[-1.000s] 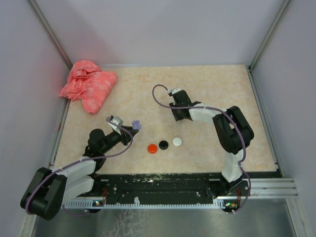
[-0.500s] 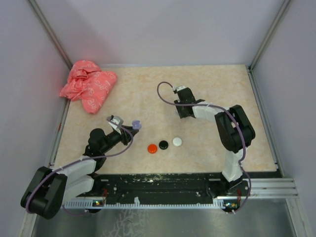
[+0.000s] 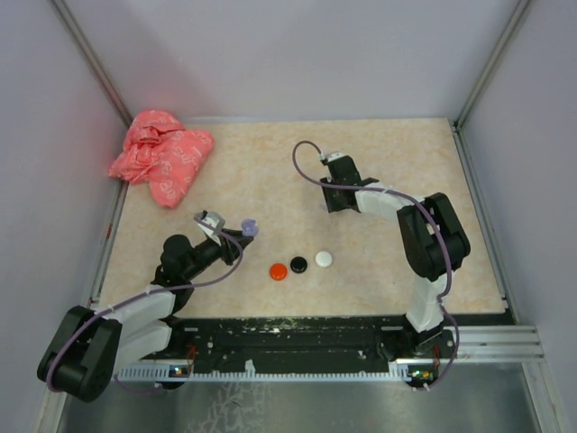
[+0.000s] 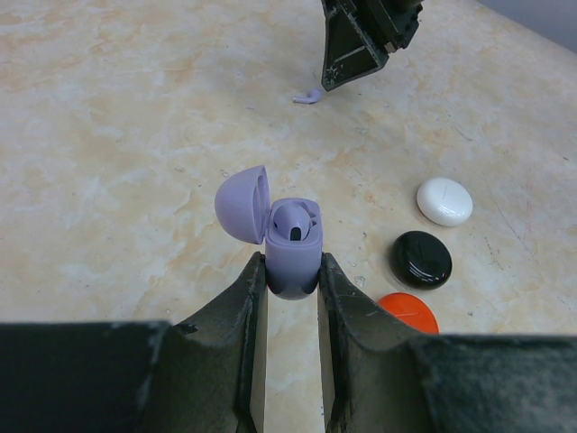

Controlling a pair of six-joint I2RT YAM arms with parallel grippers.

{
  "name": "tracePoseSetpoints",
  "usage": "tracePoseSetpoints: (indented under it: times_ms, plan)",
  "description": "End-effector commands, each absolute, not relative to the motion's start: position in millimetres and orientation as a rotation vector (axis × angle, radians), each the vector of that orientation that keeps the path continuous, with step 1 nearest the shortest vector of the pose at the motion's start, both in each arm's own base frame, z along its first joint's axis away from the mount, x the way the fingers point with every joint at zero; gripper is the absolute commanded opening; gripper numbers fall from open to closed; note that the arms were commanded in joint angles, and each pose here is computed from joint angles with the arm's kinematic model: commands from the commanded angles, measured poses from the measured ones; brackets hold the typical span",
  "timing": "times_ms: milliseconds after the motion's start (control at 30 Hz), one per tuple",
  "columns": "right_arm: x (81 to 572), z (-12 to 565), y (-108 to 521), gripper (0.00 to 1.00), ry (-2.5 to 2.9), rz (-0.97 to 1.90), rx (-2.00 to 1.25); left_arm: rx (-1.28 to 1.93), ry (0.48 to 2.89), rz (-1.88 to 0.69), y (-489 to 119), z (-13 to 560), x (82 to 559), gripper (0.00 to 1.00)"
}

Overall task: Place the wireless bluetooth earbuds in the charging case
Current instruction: Adjust the earbud at the center of the board.

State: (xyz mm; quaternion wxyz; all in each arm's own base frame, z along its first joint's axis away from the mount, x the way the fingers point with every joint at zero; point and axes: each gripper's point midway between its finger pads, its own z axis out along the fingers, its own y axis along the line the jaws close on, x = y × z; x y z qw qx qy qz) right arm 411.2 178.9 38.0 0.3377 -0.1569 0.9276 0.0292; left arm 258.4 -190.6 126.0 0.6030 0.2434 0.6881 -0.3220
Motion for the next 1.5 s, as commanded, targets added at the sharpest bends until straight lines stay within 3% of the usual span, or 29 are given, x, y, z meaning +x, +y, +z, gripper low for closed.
tracePoseSetpoints:
  times_ms: [0,367,933,1467]
  plan:
    - [408.4,67.6,189.3,0.39,2.377,0.166,-0.389,0.570,1.539,-0.755,-192.7,142.4,261.1,0.00]
    - [401.5,49.2,195.7,0.39,2.422,0.160,-0.418,0.571,1.537,-0.755,-192.8,143.3,260.8,0.00]
    - [436.7,37.9,190.4,0.39,2.400,0.047,-0.379,0.573,1.549,-0.739,-191.2,140.5,263.0,0.00]
    - [450.5,81.5,206.7,0.38,2.329,0.164,-0.372,0.574,1.550,-0.747,-191.9,139.9,263.0,0.00]
